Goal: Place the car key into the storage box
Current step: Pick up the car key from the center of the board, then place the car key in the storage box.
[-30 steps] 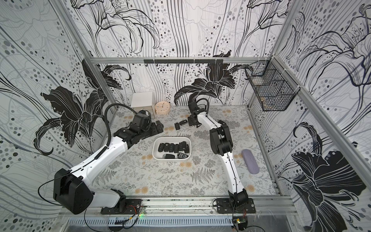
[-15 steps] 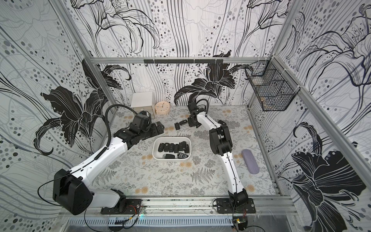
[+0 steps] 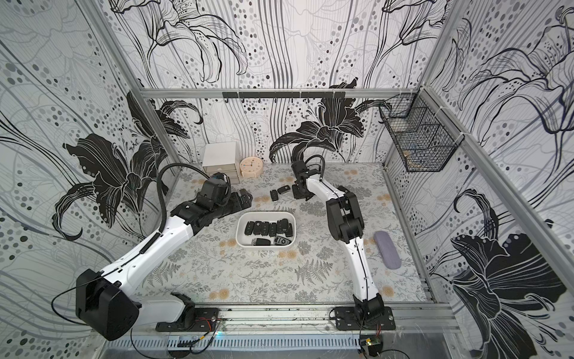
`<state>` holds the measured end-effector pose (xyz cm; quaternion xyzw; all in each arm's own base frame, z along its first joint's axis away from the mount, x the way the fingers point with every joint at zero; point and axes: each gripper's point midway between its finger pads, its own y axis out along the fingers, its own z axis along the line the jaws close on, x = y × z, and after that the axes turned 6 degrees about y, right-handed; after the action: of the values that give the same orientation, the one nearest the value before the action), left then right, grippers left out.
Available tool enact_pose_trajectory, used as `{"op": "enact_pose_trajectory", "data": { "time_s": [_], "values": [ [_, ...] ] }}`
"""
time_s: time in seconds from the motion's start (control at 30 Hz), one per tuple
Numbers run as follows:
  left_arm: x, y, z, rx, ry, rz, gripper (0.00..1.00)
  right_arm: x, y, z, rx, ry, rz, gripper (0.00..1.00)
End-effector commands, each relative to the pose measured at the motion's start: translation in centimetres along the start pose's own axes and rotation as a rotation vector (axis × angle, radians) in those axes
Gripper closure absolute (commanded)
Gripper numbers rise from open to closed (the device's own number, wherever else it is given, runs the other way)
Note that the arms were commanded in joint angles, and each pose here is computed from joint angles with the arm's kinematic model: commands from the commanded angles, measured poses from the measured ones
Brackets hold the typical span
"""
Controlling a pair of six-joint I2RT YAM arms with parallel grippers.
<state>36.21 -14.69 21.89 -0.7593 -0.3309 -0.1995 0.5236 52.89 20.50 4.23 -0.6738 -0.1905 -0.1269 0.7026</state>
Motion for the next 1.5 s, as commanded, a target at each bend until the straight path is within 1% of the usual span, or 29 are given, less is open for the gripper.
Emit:
{"op": "enact_pose_trajectory", "data": {
  "time_s": [0.0,0.23,0.4,0.6,0.9,1.07,1.23,1.47],
  "values": [
    [0.4,-0.3,-0.1,-0.014,-0.017,-0.023,0.01,1.7,-4.3,1.0,0.040,0.027,-0.081,0.62],
    [0.3,-0.5,-0.2,-0.025,-0.021,-0.025,0.01,-1.8,-6.9,1.9,0.051,0.022,-0.069,0.62],
    [0.1,-0.6,-0.1,-0.027,-0.019,-0.023,0.01,-3.5,-9.7,3.1,0.080,0.037,-0.078,0.62],
    [0.0,-1.4,0.0,-0.037,-0.021,-0.031,0.01,-5.6,-13.3,5.7,0.112,0.020,-0.095,0.62],
    [-1.9,-3.1,1.5,-0.021,-0.019,-0.017,0.01,-10.3,-16.8,10.7,0.197,0.053,-0.079,0.62],
    [-2.7,-4.1,2.2,-0.008,0.001,-0.004,0.01,-12.5,-17.4,14.4,0.243,0.050,-0.073,0.62],
    [-3.4,-5.3,3.0,0.004,0.013,-0.004,0.01,-14.3,-17.2,18.1,0.292,0.045,-0.065,0.62],
    [-4.1,-6.8,4.0,0.019,0.021,-0.008,0.01,-16.8,-15.4,22.3,0.346,0.061,-0.020,0.62]
  ]
}}
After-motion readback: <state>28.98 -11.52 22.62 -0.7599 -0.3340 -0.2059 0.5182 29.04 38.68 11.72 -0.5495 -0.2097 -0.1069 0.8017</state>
